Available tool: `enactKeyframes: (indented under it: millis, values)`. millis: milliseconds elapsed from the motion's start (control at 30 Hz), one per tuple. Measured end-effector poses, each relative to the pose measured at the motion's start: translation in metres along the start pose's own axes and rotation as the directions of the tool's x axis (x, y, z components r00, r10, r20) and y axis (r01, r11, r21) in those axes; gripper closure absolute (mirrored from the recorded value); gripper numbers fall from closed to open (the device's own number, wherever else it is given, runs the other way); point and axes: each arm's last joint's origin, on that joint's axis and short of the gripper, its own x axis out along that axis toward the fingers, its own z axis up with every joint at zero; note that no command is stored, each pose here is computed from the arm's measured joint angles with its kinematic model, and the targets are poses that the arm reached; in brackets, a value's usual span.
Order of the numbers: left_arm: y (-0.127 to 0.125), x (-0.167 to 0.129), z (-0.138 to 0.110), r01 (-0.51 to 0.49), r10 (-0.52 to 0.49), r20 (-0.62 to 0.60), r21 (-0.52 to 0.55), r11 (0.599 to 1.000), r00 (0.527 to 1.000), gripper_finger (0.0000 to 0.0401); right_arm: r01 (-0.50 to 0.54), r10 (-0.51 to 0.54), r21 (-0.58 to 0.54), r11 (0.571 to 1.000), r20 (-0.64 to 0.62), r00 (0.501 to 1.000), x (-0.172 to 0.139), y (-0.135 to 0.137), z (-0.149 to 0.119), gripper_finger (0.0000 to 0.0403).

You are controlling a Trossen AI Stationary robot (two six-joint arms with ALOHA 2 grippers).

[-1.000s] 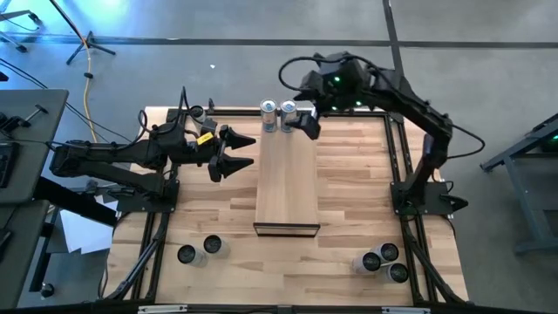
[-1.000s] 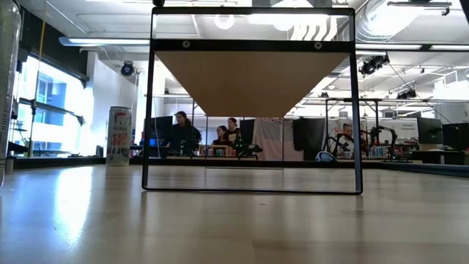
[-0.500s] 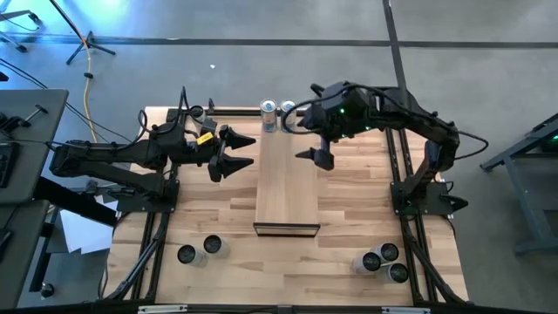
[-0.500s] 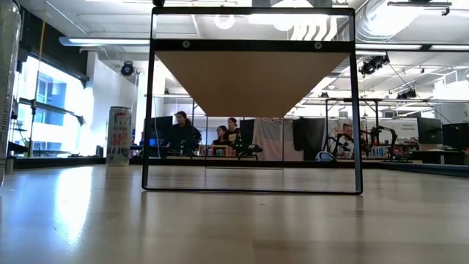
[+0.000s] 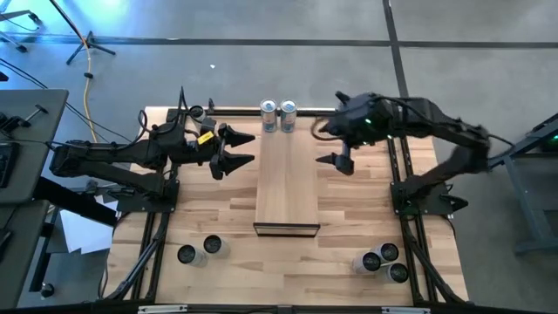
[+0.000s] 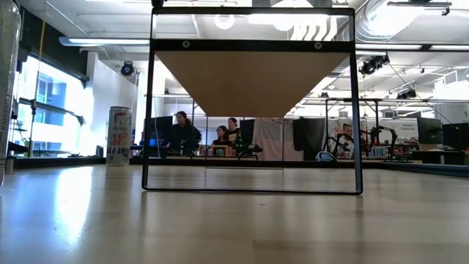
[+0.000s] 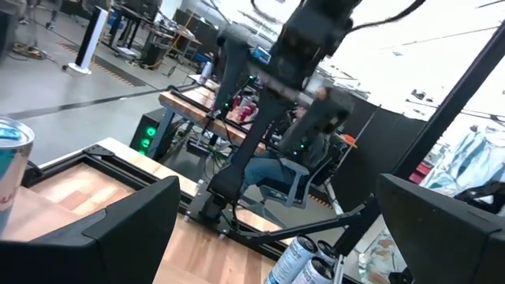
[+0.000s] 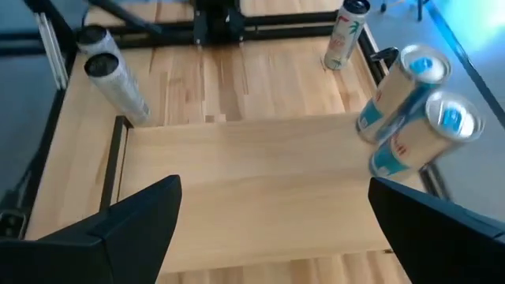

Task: Place canned beverage on shelf
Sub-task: Put the top white pink soda can on the shelf

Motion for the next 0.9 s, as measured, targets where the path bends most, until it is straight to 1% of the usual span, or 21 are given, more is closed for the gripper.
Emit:
enactKeyframes:
  millis: [100,167,300,400,467,567,633,667,733,767,833,900]
  values:
    - [0.000,0.000,0.000,-0.002,0.002,0.001,0.000,1.000,1.000,0.0001,-0.001,-0.009,0.120,0.993,0.087,0.996,0.006,-0.001,-0.033,0.0009]
    - [0.000,0.000,0.000,-0.002,0.002,0.001,0.000,1.000,1.000,0.0001,-0.011,-0.026,0.240,0.971,0.151,0.988,0.014,-0.002,-0.053,0.0009]
    - [0.000,0.000,0.000,-0.002,0.002,0.001,0.002,1.000,1.000,0.0001,-0.063,-0.024,0.369,0.927,0.227,0.974,0.031,-0.002,-0.087,0.0009]
    - [0.000,0.000,0.000,0.005,-0.005,-0.004,0.055,0.998,1.000,0.0001,-0.105,-0.023,0.436,0.894,0.277,0.960,0.041,-0.002,-0.101,0.0009]
    - [0.000,0.000,0.000,0.008,-0.007,-0.006,0.120,0.993,1.000,0.0001,-0.136,-0.018,0.464,0.875,0.312,0.950,0.044,-0.002,-0.103,0.0009]
    - [0.000,0.000,0.000,0.008,-0.007,-0.006,0.208,0.978,1.000,0.0001,-0.185,0.008,0.451,0.873,0.367,0.930,0.042,-0.001,-0.097,0.0009]
    - [0.000,0.000,0.000,0.008,-0.007,-0.006,0.253,0.967,1.000,0.0001,-0.200,0.017,0.408,0.891,0.410,0.912,0.038,0.001,-0.087,0.0009]
    - [0.000,0.000,0.000,0.008,-0.006,-0.006,0.269,0.963,1.000,0.0001,-0.192,0.020,0.366,0.911,0.426,0.904,0.036,0.002,-0.082,0.0009]
    - [-0.001,0.000,-0.001,0.008,-0.006,-0.006,0.290,0.957,1.000,0.0001,-0.162,0.033,0.250,0.955,0.453,0.891,0.033,0.006,-0.074,0.0009]
    - [-0.001,0.000,-0.001,0.011,-0.008,-0.010,0.300,0.954,1.000,0.0001,-0.144,0.041,0.194,0.970,0.456,0.889,0.033,0.008,-0.071,0.0009]
    - [-0.003,-0.002,-0.003,0.019,-0.011,-0.026,0.333,0.943,1.000,0.0001,-0.114,0.057,0.099,0.989,0.454,0.889,0.034,0.012,-0.067,0.0009]
    - [-0.003,-0.002,-0.007,0.021,0.003,-0.063,0.375,0.927,0.998,0.0001,-0.086,0.068,0.021,0.996,0.447,0.892,0.038,0.015,-0.064,0.0009]
